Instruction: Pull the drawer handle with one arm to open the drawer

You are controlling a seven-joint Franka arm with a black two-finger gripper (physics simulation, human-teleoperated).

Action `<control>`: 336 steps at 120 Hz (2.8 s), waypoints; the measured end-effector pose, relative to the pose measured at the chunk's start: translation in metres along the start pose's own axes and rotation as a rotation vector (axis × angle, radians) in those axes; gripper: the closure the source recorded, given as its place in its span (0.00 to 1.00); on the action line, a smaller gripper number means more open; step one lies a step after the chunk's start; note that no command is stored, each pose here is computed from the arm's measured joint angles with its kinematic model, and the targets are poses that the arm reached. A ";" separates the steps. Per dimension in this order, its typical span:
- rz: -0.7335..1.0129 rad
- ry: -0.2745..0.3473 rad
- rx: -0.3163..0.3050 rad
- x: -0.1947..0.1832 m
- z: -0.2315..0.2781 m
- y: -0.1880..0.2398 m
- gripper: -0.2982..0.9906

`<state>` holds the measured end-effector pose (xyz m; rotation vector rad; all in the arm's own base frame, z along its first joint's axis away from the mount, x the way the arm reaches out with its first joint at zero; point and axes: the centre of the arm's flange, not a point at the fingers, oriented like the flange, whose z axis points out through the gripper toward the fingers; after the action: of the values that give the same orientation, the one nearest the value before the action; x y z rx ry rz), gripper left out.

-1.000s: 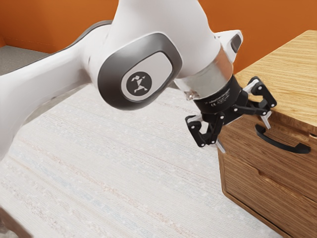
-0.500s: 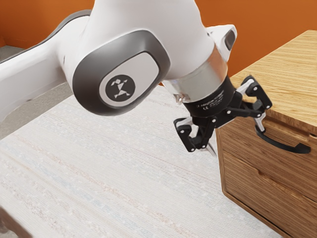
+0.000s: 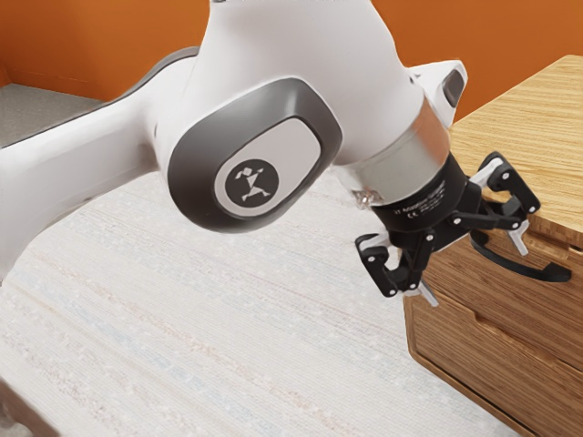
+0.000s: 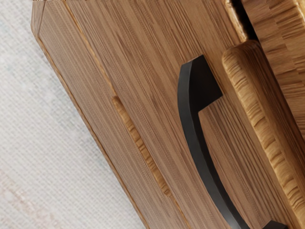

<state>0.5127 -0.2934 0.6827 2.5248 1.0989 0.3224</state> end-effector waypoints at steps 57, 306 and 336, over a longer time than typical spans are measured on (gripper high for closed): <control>0.012 0.029 0.015 0.010 0.024 -0.005 0.23; 0.473 0.010 0.379 0.098 -0.147 -0.119 0.23; 0.649 -0.004 0.365 0.114 -0.167 -0.125 0.23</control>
<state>0.4490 -0.0901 0.7893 3.1606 0.3166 0.2983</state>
